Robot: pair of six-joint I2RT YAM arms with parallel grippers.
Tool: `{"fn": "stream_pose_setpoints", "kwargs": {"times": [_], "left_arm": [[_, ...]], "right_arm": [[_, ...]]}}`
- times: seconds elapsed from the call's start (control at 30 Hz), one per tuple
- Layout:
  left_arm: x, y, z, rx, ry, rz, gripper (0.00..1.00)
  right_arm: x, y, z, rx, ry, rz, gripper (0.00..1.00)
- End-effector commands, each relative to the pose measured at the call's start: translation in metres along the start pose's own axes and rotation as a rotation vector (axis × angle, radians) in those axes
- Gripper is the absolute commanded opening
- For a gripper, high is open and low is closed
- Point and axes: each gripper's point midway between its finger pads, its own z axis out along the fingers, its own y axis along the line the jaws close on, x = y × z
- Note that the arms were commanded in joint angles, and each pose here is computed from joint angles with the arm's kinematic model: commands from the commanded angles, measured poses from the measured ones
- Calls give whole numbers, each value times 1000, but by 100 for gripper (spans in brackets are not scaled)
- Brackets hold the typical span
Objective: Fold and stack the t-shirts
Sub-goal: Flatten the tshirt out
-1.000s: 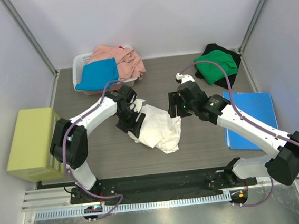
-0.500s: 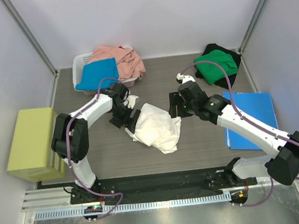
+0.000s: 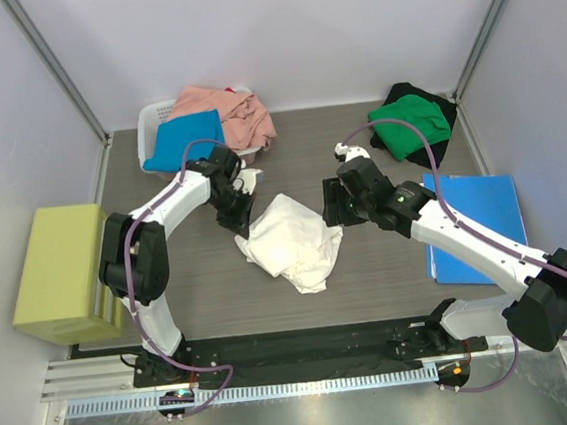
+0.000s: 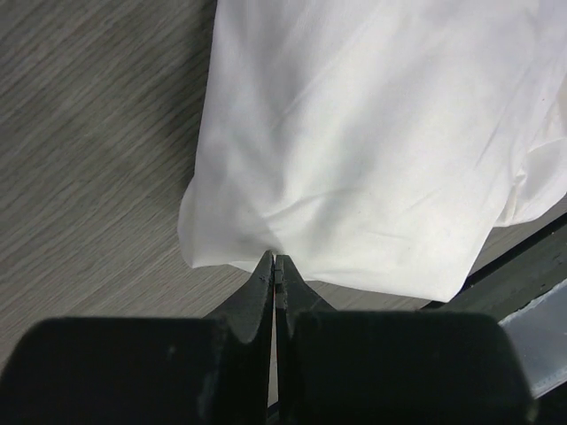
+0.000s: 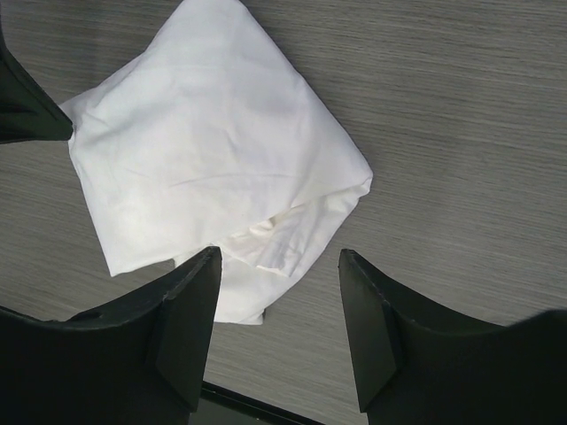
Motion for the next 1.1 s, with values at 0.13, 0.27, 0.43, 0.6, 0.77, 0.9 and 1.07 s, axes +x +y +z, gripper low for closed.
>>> {"fn": "stream_pose_setpoints", "kwargs": {"times": [0.13,0.27,0.43,0.6,0.77,0.9,1.07], "left_arm": [[-28,-11,-37,7,-113,28,0],[-17,-3,-28,1,-99,14,4],[0,4,-2,15,-24,-26,62],[2,12,14,6,-2,-21,84],[-7,11,19,29,-3,-26,75],[-9,7,21,59,3,-29,19],[-14,0,8,71,-21,-16,0]], "right_arm": [[-3,-1,-6,-2,-28,-6,59],[-1,-2,-7,-3,-28,-5,59],[-3,-2,-9,-5,-37,-6,59],[-2,-2,-11,-6,-39,-4,59],[-3,-2,-10,-6,-39,3,59],[-4,-2,-9,-2,-41,4,59],[-3,-2,-8,0,-37,0,59]]}}
